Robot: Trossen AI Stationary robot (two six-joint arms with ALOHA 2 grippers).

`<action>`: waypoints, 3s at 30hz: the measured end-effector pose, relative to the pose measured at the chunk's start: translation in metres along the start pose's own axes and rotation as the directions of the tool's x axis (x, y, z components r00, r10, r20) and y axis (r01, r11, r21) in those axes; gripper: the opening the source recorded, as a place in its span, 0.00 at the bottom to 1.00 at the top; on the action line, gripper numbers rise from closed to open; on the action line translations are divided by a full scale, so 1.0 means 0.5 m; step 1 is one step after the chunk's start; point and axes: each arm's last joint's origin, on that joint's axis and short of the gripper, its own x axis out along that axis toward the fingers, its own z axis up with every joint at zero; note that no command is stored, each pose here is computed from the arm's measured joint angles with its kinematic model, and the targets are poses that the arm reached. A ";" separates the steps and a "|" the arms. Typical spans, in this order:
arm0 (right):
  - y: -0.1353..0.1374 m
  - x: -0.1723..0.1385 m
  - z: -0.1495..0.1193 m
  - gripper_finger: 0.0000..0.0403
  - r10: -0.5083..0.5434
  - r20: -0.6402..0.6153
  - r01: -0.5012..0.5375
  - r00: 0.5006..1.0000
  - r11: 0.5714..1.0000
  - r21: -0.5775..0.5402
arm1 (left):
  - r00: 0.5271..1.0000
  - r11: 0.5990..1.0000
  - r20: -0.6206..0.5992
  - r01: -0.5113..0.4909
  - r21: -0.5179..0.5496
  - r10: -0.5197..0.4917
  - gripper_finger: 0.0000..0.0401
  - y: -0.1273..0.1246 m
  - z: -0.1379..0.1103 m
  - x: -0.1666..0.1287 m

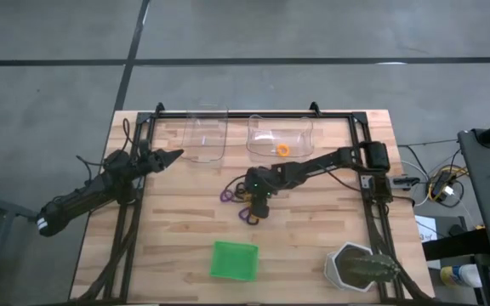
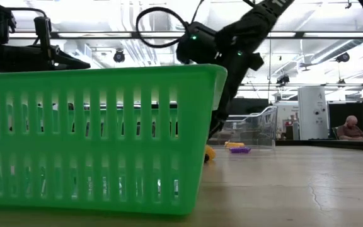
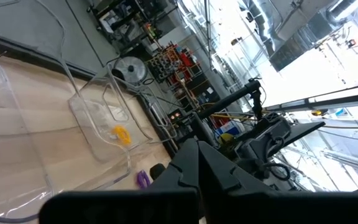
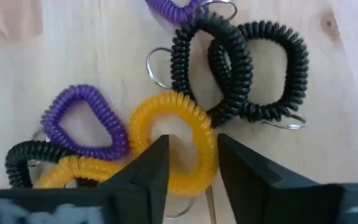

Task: Sort spring keychains
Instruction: Put the top yellow spring keychain into the right transparent bin

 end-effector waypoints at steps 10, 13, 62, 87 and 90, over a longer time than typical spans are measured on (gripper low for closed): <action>0.019 -0.059 0.056 0.06 0.023 -0.023 -0.024 0.999 0.999 -0.033 | 1.000 1.000 0.001 0.001 -0.001 -0.001 0.00 0.000 0.000 0.000; 0.026 -0.088 0.075 0.06 0.031 0.009 -0.030 0.999 0.999 -0.037 | 1.000 1.000 0.000 0.000 -0.001 0.000 0.00 0.000 0.000 0.000; -0.304 -0.342 0.118 0.06 -0.391 -0.007 0.371 0.920 0.867 0.334 | 1.000 1.000 -0.007 -0.012 -0.002 0.012 0.00 0.002 -0.001 0.001; -0.342 -0.231 -0.008 0.06 -0.329 -0.188 0.378 0.925 0.843 0.383 | 1.000 1.000 -0.007 -0.012 -0.002 0.012 0.00 0.002 -0.001 0.001; -0.344 -0.220 -0.023 0.06 -0.322 -0.201 0.378 0.925 0.838 0.394 | 1.000 1.000 -0.007 -0.012 -0.002 0.012 0.00 0.002 -0.001 0.001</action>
